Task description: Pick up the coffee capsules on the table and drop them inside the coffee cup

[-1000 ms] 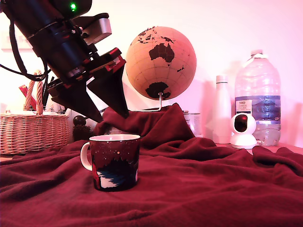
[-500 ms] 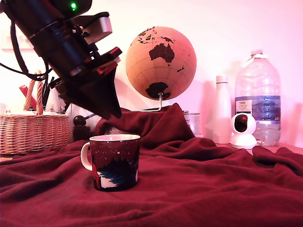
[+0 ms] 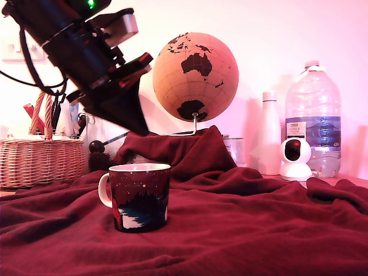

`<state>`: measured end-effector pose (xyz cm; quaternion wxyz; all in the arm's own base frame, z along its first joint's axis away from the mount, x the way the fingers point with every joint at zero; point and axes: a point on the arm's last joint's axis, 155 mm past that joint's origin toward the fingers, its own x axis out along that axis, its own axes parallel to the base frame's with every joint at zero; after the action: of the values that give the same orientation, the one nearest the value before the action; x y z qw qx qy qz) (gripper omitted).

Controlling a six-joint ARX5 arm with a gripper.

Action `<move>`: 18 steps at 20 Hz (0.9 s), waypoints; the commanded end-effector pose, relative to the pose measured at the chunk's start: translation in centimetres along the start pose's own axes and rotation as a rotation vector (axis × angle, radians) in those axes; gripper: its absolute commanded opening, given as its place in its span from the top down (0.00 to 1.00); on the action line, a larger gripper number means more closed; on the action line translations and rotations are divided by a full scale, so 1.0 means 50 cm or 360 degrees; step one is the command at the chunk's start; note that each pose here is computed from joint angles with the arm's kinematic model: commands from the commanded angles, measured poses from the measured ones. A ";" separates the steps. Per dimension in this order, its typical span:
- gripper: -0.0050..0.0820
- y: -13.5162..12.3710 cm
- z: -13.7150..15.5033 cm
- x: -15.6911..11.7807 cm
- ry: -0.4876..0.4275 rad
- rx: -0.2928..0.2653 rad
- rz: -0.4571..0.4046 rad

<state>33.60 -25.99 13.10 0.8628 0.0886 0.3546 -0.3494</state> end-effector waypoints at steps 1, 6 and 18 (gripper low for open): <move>0.96 0.017 -0.024 0.004 0.0005 -0.0012 0.0022; 0.96 0.093 -0.056 -0.029 -0.0039 -0.0118 0.0140; 0.96 0.227 -0.131 -0.135 -0.0186 -0.0377 0.0372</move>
<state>34.49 -11.59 11.76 0.9185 0.0103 0.3355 -0.2089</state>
